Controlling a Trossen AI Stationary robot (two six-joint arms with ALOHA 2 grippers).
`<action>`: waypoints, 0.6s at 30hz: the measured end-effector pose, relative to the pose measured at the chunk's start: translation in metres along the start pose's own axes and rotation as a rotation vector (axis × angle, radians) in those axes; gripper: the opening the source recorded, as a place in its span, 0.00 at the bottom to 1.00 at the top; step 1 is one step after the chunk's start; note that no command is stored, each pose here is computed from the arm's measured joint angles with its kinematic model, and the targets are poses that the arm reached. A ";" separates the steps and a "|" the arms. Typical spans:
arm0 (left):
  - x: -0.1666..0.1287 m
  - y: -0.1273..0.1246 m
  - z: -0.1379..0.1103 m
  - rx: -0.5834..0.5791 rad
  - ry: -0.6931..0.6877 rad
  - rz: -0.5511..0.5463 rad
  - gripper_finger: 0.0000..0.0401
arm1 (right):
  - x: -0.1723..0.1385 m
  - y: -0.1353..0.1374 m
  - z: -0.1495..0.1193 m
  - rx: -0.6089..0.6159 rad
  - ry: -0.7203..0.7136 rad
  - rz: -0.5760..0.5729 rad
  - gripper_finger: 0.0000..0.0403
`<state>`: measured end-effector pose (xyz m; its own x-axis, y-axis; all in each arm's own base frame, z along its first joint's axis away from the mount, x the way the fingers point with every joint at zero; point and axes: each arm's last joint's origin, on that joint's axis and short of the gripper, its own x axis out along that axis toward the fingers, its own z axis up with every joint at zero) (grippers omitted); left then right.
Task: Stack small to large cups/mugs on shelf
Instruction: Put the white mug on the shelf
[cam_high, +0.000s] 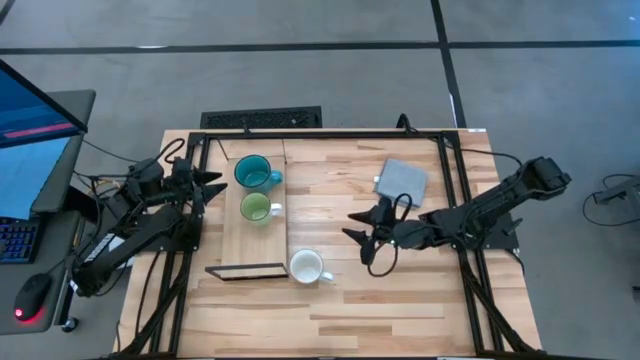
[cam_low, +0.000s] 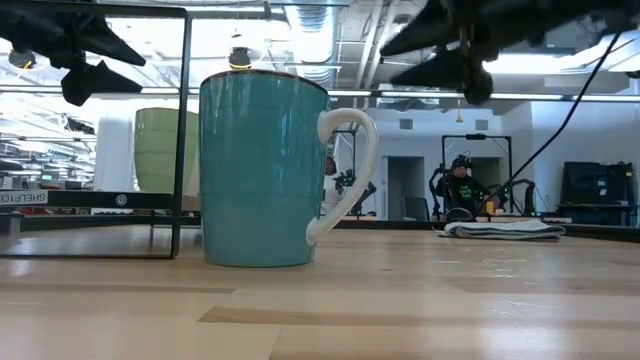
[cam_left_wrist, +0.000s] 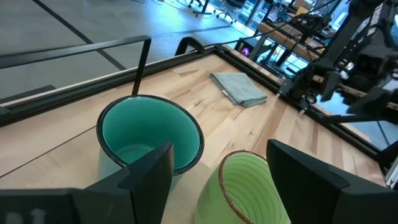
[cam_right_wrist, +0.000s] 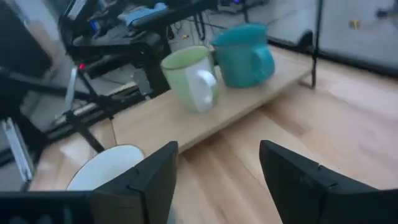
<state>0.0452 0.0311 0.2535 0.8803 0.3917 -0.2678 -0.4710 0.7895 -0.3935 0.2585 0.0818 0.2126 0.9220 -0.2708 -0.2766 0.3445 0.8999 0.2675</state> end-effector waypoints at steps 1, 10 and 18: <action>0.000 0.000 0.000 0.000 0.000 0.000 0.62 | 0.000 0.003 0.004 -0.038 0.006 0.004 0.62; 0.000 0.000 0.000 0.002 -0.002 -0.001 0.62 | 0.000 0.018 0.021 -0.192 0.180 0.096 0.62; 0.000 0.000 0.000 0.007 -0.002 -0.001 0.62 | -0.005 0.031 0.005 -0.162 0.305 0.233 0.62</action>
<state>0.0455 0.0314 0.2531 0.8806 0.3920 -0.2661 -0.4701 0.7931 -0.3873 0.2648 0.1092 0.2267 0.8693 0.0382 -0.4928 0.0783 0.9738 0.2135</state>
